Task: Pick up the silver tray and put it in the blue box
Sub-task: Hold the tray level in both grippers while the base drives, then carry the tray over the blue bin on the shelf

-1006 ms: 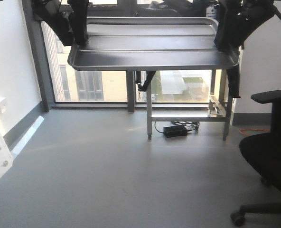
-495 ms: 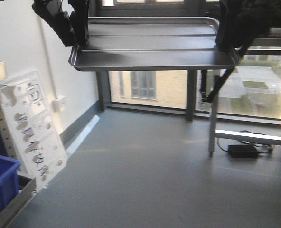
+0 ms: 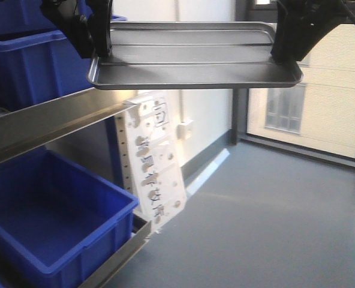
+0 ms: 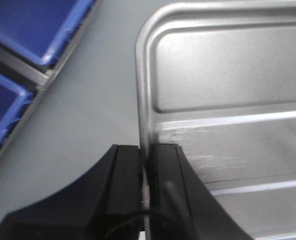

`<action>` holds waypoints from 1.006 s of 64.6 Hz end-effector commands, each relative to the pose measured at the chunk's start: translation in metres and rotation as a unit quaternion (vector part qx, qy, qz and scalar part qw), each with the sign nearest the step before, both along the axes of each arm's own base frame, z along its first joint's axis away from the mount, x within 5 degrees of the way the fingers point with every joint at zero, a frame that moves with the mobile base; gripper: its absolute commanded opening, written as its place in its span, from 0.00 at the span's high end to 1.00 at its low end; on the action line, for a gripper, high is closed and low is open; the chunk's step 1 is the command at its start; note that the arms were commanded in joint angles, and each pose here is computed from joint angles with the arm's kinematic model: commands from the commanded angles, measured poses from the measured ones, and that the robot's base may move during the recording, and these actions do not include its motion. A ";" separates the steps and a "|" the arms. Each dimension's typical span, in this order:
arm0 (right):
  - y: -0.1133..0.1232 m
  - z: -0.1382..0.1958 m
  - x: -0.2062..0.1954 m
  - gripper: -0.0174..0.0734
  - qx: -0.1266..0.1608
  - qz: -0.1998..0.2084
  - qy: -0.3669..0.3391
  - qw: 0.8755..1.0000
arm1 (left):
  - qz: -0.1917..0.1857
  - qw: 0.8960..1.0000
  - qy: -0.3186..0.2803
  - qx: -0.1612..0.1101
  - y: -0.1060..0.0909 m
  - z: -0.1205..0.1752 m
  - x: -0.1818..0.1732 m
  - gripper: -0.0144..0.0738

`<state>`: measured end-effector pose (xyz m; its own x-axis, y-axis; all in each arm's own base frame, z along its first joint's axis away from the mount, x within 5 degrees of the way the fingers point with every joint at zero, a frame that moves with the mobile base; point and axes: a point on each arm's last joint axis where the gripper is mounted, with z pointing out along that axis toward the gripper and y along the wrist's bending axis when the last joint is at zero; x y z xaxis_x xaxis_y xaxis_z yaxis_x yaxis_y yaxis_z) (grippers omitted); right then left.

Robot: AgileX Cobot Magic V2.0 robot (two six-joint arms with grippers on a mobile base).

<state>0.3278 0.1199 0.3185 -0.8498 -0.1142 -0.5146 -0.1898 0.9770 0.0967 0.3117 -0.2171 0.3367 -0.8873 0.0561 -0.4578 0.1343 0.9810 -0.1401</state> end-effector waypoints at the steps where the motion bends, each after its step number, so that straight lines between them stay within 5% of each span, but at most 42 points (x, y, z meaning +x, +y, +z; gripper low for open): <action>1: 0.005 0.031 -0.005 0.75 0.042 0.010 -0.059 0.997 | -0.005 0.996 -0.055 -0.067 -0.002 0.035 -0.007 0.83; 65: 0.005 0.031 -0.005 0.75 0.042 0.010 -0.059 0.997 | -0.005 0.996 -0.055 -0.067 -0.002 0.035 -0.007 0.83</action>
<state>0.3279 0.1200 0.3186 -0.8489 -0.1139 -0.5161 -0.1900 0.9770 0.0970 0.3121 -0.2165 0.3367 -0.8874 0.0545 -0.4578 0.1325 0.9812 -0.1401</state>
